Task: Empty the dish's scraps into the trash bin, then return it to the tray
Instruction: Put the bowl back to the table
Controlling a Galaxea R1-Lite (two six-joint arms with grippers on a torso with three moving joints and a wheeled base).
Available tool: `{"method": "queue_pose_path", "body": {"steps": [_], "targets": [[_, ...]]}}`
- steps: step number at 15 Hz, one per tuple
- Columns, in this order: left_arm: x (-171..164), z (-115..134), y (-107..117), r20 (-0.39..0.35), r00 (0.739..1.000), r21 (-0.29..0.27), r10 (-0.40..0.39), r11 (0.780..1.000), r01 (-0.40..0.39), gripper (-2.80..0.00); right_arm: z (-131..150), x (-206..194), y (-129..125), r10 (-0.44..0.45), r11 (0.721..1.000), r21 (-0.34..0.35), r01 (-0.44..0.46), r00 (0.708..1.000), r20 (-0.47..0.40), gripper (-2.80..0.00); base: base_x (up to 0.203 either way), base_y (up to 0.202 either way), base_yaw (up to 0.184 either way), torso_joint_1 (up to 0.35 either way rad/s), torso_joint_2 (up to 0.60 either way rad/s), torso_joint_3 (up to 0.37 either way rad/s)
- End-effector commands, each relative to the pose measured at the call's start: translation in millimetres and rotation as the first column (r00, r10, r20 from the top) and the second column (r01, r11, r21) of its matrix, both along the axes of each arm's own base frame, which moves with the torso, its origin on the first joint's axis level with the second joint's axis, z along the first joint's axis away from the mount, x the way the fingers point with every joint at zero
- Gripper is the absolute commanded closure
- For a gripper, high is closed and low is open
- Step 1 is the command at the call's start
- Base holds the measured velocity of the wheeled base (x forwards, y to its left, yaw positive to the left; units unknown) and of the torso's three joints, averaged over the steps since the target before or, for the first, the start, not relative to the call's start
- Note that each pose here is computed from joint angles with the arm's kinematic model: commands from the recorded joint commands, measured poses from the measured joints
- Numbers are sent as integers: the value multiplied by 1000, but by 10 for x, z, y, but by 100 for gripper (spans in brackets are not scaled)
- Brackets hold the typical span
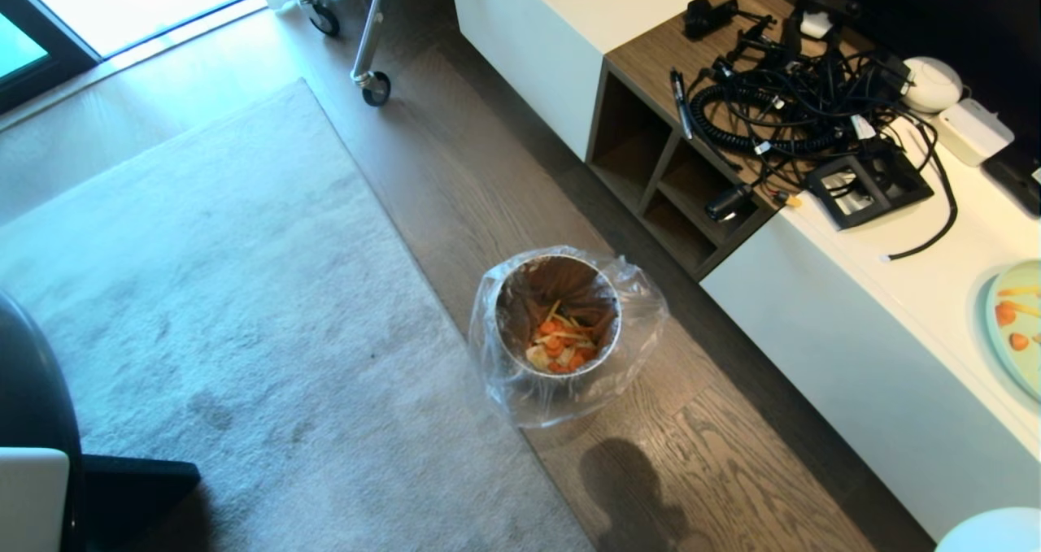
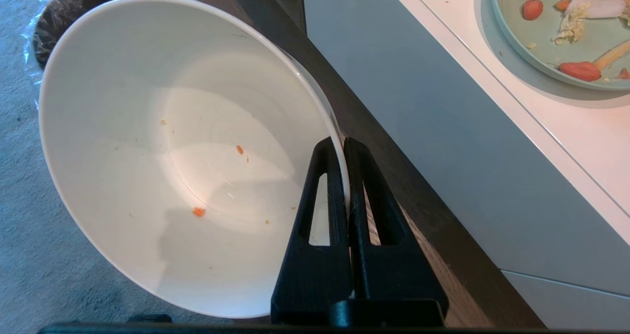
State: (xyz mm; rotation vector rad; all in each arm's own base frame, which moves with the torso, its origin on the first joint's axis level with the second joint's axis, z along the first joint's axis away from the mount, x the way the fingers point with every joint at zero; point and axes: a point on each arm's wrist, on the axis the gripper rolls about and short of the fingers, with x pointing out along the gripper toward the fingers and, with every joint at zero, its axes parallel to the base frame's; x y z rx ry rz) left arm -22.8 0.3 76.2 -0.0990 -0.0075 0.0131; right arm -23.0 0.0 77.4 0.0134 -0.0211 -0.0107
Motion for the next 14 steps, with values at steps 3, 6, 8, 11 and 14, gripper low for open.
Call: {"method": "queue_pose_path", "body": {"steps": [3,6,8,11,14], "targets": [[0,0,0,1,1000,-1,0,1000,0,0,1,1,0,0,1000,0,0,1000,-1,0,0,0,0,0,0,0],[1,1,0,-1,1000,-1,0,1000,0,0,1,1,0,0,1000,0,0,1000,-1,0,0,0,0,0,0,0],[0,0,0,1,1000,-1,0,1000,0,0,1,1,0,0,1000,0,0,1000,-1,0,0,0,0,0,0,0],[0,0,0,1,1000,-1,0,1000,0,0,1,1,0,0,1000,0,0,1000,-1,0,0,0,0,0,0,0],[0,0,0,1,1000,-1,0,1000,0,0,1,1,0,0,1000,0,0,1000,-1,0,0,0,0,0,0,0]]}}
